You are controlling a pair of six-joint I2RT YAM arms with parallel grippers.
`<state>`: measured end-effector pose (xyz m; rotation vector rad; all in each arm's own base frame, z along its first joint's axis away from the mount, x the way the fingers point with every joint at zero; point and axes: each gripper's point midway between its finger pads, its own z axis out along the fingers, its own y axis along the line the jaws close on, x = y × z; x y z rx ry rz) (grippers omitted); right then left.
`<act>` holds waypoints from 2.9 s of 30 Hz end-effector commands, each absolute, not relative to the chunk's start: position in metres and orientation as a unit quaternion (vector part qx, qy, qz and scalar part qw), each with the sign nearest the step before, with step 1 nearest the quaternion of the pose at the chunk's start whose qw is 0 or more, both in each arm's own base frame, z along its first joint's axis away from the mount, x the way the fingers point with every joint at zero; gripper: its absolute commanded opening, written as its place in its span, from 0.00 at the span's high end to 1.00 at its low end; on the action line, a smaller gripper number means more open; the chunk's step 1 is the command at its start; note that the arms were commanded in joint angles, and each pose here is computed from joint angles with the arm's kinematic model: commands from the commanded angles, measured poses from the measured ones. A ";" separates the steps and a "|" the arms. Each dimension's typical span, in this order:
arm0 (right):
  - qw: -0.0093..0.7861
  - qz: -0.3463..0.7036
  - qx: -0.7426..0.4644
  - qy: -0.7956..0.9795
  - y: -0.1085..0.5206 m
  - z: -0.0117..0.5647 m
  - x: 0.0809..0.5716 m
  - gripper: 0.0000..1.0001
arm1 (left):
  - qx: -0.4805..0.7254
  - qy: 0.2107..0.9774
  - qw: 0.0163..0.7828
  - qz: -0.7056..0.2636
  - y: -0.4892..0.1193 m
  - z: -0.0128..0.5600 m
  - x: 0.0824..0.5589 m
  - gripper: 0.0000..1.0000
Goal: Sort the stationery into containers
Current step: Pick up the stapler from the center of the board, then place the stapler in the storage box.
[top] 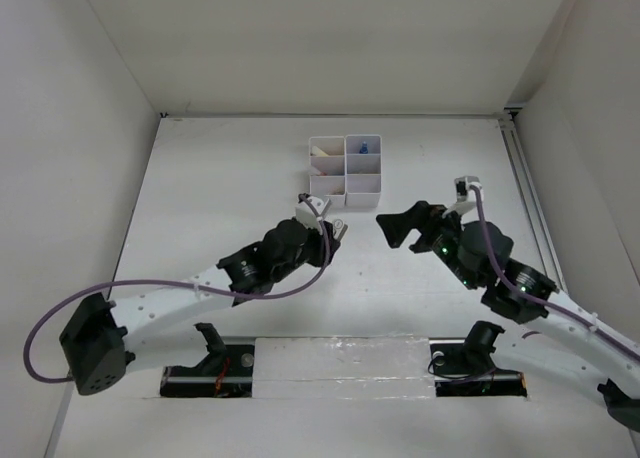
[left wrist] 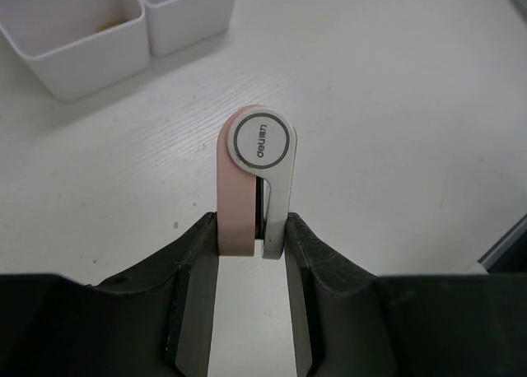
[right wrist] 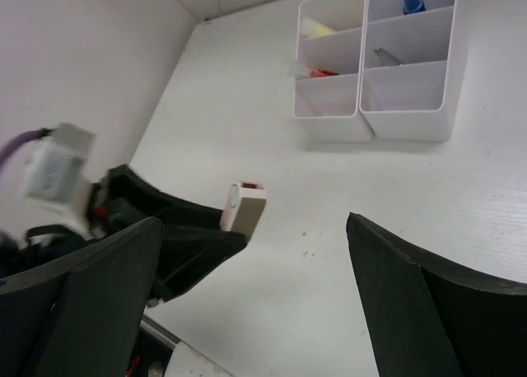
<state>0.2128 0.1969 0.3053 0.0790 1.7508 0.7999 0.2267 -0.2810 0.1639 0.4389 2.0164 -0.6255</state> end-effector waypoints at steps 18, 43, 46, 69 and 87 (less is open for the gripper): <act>0.503 0.517 -0.002 0.692 0.297 0.338 0.220 0.02 | 0.189 0.700 0.589 -0.356 -0.266 0.250 0.198 1.00; 0.445 0.538 -0.025 0.715 0.329 0.287 0.218 0.29 | 0.206 0.686 0.592 -0.370 -0.270 0.260 0.192 1.00; 0.448 0.541 -0.025 0.712 0.329 0.289 0.218 0.38 | 0.208 0.689 0.589 -0.368 -0.271 0.256 0.193 1.00; 0.497 0.491 0.005 0.715 0.318 0.292 0.243 1.00 | 0.162 0.725 0.572 -0.347 -0.267 0.250 0.204 0.00; 0.578 0.107 0.307 0.748 0.204 0.226 0.374 1.00 | -0.097 0.834 0.522 -0.153 -0.152 0.267 0.214 0.00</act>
